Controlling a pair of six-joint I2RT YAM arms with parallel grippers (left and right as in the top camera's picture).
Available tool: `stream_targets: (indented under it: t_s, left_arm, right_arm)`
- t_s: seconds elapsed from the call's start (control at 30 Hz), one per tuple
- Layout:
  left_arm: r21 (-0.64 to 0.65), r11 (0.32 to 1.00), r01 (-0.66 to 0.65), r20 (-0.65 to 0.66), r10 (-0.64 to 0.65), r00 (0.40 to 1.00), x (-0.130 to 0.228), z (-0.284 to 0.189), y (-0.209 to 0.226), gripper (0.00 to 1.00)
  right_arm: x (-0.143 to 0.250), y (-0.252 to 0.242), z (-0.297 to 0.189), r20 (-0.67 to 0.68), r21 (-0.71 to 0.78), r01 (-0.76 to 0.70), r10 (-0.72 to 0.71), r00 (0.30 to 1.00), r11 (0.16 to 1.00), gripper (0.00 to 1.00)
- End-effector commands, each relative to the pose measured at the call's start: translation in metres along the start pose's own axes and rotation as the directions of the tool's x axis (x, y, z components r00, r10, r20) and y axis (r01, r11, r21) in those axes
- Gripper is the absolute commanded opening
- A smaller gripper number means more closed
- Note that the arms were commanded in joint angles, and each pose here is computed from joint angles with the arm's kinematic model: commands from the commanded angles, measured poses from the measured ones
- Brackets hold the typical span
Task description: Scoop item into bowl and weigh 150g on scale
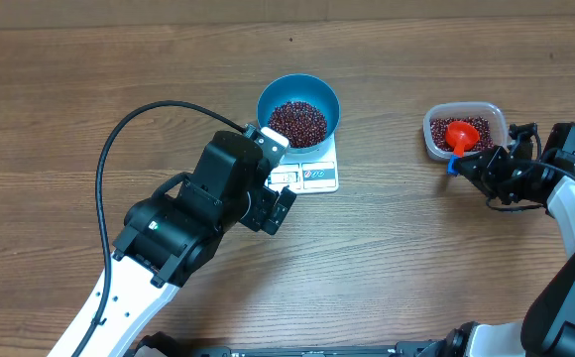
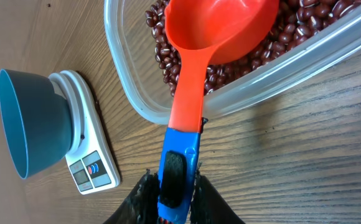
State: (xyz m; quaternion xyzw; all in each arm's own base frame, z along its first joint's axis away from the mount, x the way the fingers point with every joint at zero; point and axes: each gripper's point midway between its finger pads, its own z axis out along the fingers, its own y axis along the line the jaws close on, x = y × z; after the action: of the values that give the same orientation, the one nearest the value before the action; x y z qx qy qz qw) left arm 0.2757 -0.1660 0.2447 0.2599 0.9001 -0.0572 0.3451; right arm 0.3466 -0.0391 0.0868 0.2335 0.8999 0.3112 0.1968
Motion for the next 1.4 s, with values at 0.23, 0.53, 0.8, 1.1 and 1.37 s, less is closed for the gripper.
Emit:
stream_targets:
  t_s: [0.23,0.53,0.8,1.1,1.37]
  left_arm:
    - [0.010,1.000,-0.013,-0.007,0.013,1.000,0.001,0.003,-0.001,0.99]
    - [0.010,1.000,-0.013,-0.007,0.013,1.000,0.001,0.003,-0.001,1.00]
    - [0.010,1.000,-0.013,-0.007,0.013,1.000,0.001,0.003,-0.001,1.00]
    - [0.010,1.000,-0.013,-0.007,0.013,1.000,0.001,0.003,-0.001,1.00]
    - [0.010,1.000,-0.013,-0.007,0.013,1.000,0.001,0.003,-0.001,1.00]
  right_arm:
    - [0.001,-0.010,-0.003,0.014,0.078,0.003,-0.004,1.000,0.997,0.48]
    - [0.018,-0.008,0.013,0.000,-0.030,-0.073,0.073,0.997,0.997,0.63]
    - [0.017,0.006,0.022,0.036,-0.182,-0.093,0.101,0.994,0.979,0.67]
    - [0.005,0.017,0.018,0.065,-0.241,-0.093,0.112,0.992,0.966,0.48]
    - [0.005,0.017,0.018,0.067,-0.240,-0.092,0.111,0.992,0.966,0.30]
